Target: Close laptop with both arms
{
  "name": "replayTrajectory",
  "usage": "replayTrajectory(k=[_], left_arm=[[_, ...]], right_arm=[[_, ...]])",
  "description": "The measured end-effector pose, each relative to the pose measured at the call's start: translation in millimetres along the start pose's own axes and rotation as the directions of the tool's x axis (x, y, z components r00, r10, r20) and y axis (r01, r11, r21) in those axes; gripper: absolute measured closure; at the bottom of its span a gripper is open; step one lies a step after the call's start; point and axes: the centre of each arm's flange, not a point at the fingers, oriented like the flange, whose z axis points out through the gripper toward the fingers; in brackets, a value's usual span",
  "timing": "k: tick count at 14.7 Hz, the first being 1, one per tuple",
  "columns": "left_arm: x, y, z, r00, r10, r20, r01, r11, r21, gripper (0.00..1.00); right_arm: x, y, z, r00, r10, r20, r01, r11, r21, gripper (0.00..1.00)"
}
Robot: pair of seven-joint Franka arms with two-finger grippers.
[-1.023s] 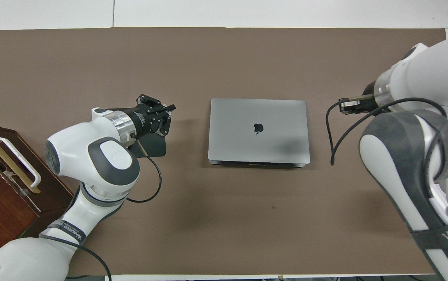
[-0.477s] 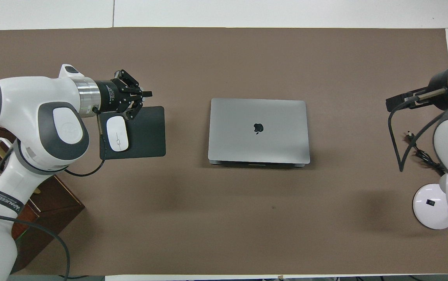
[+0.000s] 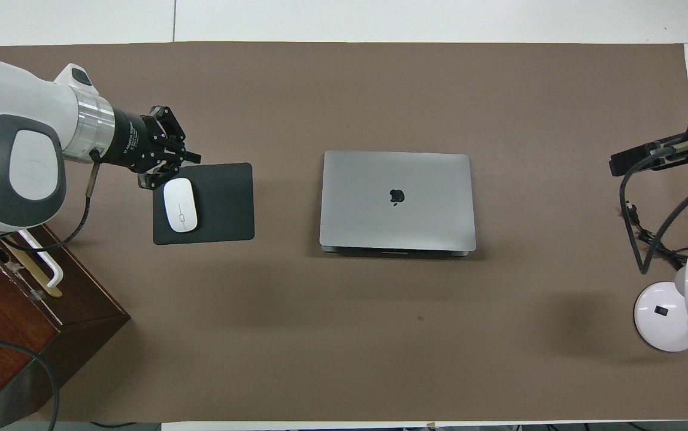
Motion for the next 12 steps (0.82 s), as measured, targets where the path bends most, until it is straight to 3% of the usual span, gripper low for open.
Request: replayTrajectory(k=[4, 5, 7, 8, 12], left_arm=[[-12, -20, -28, 0.974, 0.223, -0.04, -0.216, 0.967, 0.137, 0.99], [-10, -26, -35, 0.959, 0.279, -0.042, -0.268, 0.949, 0.168, 0.93], [-9, -38, -49, 0.917, 0.397, -0.038, -0.38, 0.899, 0.219, 0.9], [-10, -44, -58, 0.887, 0.46, -0.034, -0.439, 0.865, 0.242, 0.84], [-12, -73, -98, 0.78, 0.625, 0.021, -0.603, 0.742, 0.294, 0.41]], right_arm=[[-2, 1, -4, 1.0, 0.024, -0.001, -0.024, 1.0, 0.007, 0.0], [-3, -4, -6, 0.999, 0.052, 0.009, -0.052, 0.999, 0.009, 0.0], [-5, -13, -10, 0.995, 0.089, 0.037, -0.089, 0.996, 0.011, 0.0], [-7, -12, -18, 0.994, 0.101, 0.044, -0.101, 0.995, 0.011, 0.0], [-14, -5, -54, 0.993, 0.118, 0.028, -0.118, 0.993, 0.01, 0.0]])
